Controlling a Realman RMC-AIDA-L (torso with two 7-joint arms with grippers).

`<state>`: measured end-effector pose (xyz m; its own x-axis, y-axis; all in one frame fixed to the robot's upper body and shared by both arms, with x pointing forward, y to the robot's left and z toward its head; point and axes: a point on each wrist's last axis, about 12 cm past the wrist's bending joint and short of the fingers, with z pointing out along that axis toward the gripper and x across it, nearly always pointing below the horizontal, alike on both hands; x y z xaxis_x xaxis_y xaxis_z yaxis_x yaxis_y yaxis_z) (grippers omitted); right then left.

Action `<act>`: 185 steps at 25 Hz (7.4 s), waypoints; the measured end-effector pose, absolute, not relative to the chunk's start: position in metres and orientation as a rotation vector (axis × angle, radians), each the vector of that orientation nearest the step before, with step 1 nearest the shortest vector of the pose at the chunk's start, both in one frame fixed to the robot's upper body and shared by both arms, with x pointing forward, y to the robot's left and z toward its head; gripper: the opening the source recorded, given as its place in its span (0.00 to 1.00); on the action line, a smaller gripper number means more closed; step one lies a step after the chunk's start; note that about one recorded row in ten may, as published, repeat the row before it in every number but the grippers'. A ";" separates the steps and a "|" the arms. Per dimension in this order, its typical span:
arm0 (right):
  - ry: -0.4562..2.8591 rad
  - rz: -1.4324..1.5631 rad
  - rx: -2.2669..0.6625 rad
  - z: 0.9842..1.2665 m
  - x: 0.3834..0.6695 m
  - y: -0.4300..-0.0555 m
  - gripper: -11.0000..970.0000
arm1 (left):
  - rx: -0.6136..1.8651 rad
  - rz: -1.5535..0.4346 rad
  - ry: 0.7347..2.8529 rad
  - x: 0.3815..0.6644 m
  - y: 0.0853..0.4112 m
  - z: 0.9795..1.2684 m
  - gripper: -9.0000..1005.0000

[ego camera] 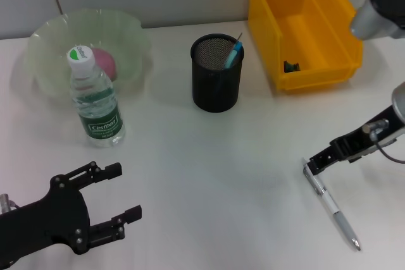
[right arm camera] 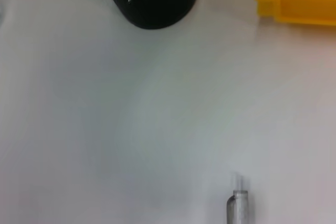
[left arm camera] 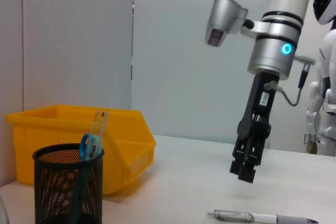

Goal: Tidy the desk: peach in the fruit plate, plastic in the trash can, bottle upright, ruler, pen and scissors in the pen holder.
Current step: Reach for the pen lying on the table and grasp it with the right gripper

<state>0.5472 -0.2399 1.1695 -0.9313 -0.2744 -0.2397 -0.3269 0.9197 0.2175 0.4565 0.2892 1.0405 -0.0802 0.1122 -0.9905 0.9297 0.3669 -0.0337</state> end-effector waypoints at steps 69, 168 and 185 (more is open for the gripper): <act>2.962 0.169 -0.626 1.129 0.582 -0.202 0.60 | 0.992 -0.902 1.488 0.453 0.288 1.039 0.78; 2.942 0.145 -0.678 1.132 0.581 -0.195 0.42 | 1.001 -0.905 1.473 0.454 0.287 1.040 0.78; 2.950 0.128 -0.710 1.127 0.584 -0.189 0.42 | 1.003 -0.908 1.474 0.453 0.287 1.039 0.78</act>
